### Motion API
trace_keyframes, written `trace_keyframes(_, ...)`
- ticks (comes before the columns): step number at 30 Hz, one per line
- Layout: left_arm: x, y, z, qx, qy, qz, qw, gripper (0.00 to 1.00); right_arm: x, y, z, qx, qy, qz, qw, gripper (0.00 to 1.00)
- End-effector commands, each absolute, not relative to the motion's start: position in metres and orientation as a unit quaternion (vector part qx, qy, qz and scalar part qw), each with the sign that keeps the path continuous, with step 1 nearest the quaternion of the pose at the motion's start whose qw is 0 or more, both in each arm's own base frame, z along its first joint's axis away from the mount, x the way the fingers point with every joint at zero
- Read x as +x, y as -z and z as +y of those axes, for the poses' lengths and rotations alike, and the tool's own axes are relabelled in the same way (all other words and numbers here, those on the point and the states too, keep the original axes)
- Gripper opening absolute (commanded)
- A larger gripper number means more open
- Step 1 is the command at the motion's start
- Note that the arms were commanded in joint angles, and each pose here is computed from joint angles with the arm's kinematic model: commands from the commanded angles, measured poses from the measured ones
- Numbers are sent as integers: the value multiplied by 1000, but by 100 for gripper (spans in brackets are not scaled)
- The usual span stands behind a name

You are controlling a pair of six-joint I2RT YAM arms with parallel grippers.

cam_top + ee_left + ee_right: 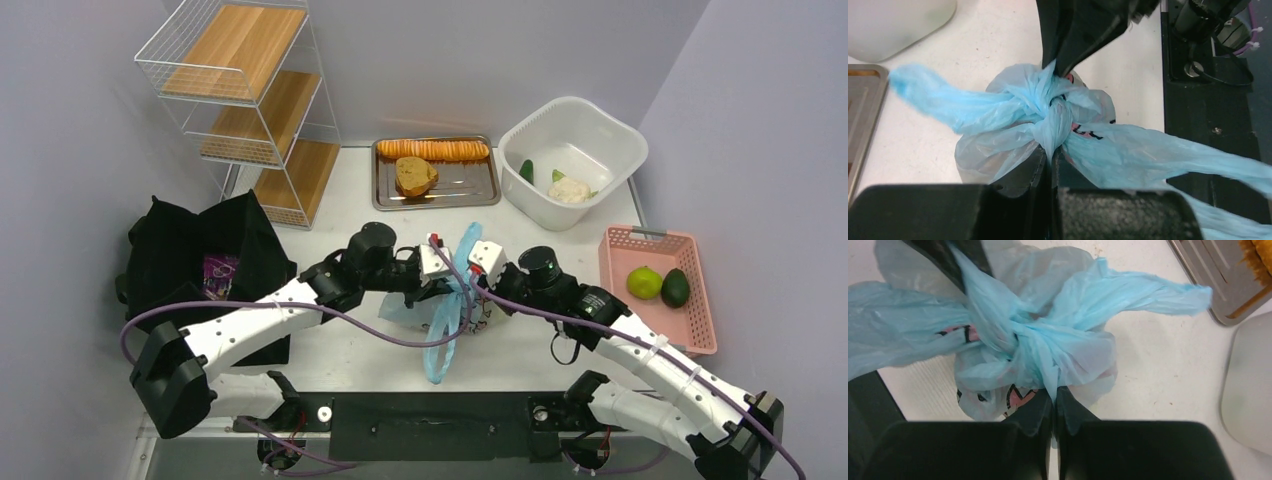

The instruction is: Untie the knot of the grocery bags and take out the mixed food

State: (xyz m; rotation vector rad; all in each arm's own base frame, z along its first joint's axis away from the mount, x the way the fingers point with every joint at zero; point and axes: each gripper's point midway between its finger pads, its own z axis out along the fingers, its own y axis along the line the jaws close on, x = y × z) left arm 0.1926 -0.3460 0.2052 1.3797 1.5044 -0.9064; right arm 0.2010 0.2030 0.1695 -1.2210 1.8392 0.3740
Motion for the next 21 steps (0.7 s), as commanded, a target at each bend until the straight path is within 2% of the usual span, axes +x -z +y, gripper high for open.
trace_keyframes(1, 205, -243, -325, 544, 339, 577, 506, 0, 215, -174, 181, -475, -129, 741, 457, 0)
trace_keyframes(11, 221, -205, -227, 562, 225, 612, 509, 0, 222, -153, 98, -462, -27, 775, 431, 0)
trace_keyframes(15, 227, -195, -196, 556, 185, 621, 520, 0, 221, -150, 88, -467, -20, 776, 423, 0)
trace_keyframes(18, 218, -199, -196, 571, 187, 603, 525, 0, 219, -169, 106, -477, -64, 759, 439, 0)
trace_keyframes(20, 209, -207, -209, 582, 198, 585, 529, 0, 220, -189, 125, -478, -95, 746, 454, 24)
trace_keyframes(21, 204, -211, -217, 591, 198, 575, 530, 0, 215, -197, 141, -482, -115, 739, 456, 47)
